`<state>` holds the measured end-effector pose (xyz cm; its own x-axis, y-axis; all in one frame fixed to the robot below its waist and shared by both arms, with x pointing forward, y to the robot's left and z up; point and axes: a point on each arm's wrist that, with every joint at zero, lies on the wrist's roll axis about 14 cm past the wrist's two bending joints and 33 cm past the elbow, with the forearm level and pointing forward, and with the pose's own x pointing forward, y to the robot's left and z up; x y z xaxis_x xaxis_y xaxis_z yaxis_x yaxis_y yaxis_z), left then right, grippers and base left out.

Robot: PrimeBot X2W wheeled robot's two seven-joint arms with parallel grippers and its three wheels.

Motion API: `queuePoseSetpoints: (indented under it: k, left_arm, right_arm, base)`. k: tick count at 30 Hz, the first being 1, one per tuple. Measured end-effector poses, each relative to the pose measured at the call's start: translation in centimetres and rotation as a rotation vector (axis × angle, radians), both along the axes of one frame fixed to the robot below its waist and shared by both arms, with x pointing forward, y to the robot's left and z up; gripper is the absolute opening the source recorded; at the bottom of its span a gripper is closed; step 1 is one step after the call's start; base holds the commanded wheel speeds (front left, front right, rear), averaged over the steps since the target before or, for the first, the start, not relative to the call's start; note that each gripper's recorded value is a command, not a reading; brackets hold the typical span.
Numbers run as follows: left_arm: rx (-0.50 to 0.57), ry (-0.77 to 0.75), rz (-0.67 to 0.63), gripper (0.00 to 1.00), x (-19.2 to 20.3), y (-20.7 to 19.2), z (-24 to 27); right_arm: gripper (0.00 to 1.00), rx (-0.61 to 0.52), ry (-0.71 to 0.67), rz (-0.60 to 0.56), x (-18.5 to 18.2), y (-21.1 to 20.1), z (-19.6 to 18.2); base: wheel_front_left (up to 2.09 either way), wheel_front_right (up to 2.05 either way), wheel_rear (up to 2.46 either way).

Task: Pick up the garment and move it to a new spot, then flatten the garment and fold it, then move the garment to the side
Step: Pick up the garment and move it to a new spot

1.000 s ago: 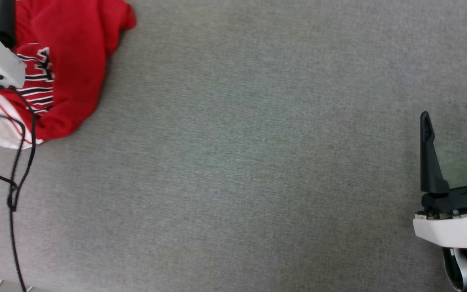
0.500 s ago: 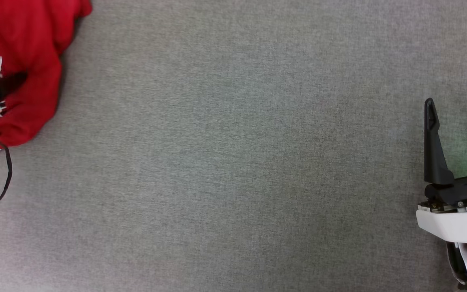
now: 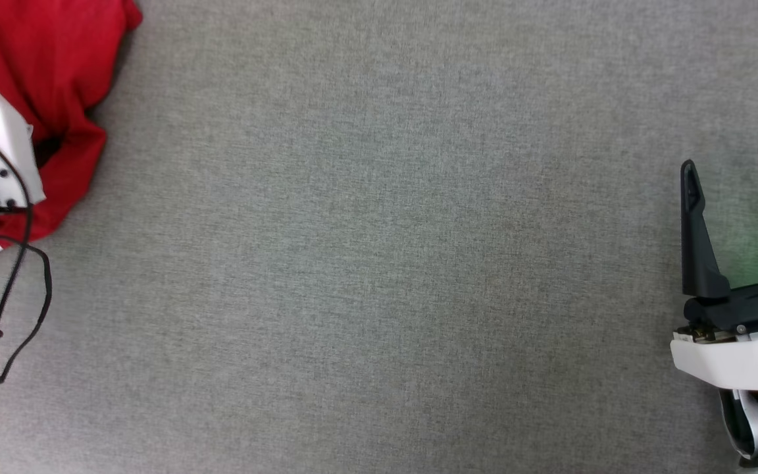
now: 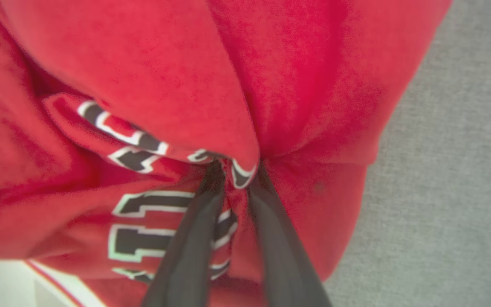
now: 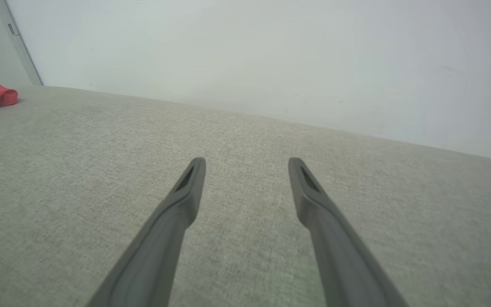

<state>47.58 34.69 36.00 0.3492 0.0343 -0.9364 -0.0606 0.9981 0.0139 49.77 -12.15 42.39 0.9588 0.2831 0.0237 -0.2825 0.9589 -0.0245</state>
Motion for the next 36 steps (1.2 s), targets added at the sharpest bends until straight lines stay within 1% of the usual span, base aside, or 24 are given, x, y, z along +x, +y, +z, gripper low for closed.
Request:
queuePoseSetpoints:
  k: [2,5,8,9,18,23,27,31,36]
  left_arm:
    - [0.03,-0.016,-0.029,0.0,0.0,0.2,0.9]
    - [0.013,-0.102,-0.039,0.0,0.8,-0.1,3.4]
    - [0.068,-0.211,-0.102,0.0,2.3,0.0,7.6]
    - [0.07,-0.256,-0.114,0.0,2.8,-0.2,9.1]
    - [0.11,-0.525,-0.345,0.0,4.5,-5.8,18.8]
    - [0.087,-0.653,-0.508,0.0,5.7,-11.6,22.7]
    - [0.029,-0.734,-0.657,0.0,6.4,-17.9,24.3]
    - [-0.043,-0.79,-0.808,0.0,6.2,-24.6,24.6]
    - [-0.157,-0.827,-0.999,0.0,4.6,-33.1,23.6]
  right_arm:
    - [1.0,0.003,-0.009,0.002,-0.1,0.1,0.6]
    - [1.0,0.014,-0.03,0.012,-0.5,0.6,1.8]
    - [1.0,0.029,-0.048,0.016,-1.0,1.1,3.1]
    - [1.0,0.033,-0.058,0.015,-1.2,1.1,3.7]
    - [1.0,0.056,-0.124,-0.024,-3.4,0.4,7.8]
    - [1.0,0.052,-0.146,-0.072,-4.7,-1.1,9.2]
    - [1.0,0.041,-0.159,-0.123,-5.8,-2.9,10.1]
    - [1.0,0.022,-0.169,-0.182,-7.0,-5.0,10.7]
    - [1.0,0.018,-0.171,-0.255,-8.3,-7.5,11.1]
  base:
    - [0.0,0.0,0.0]
    - [0.0,0.0,0.0]
    - [0.0,0.0,0.0]
    - [0.0,0.0,0.0]
    - [0.0,0.0,0.0]
    - [0.0,0.0,0.0]
    - [0.0,0.0,0.0]
    - [0.0,0.0,0.0]
    - [0.0,0.0,0.0]
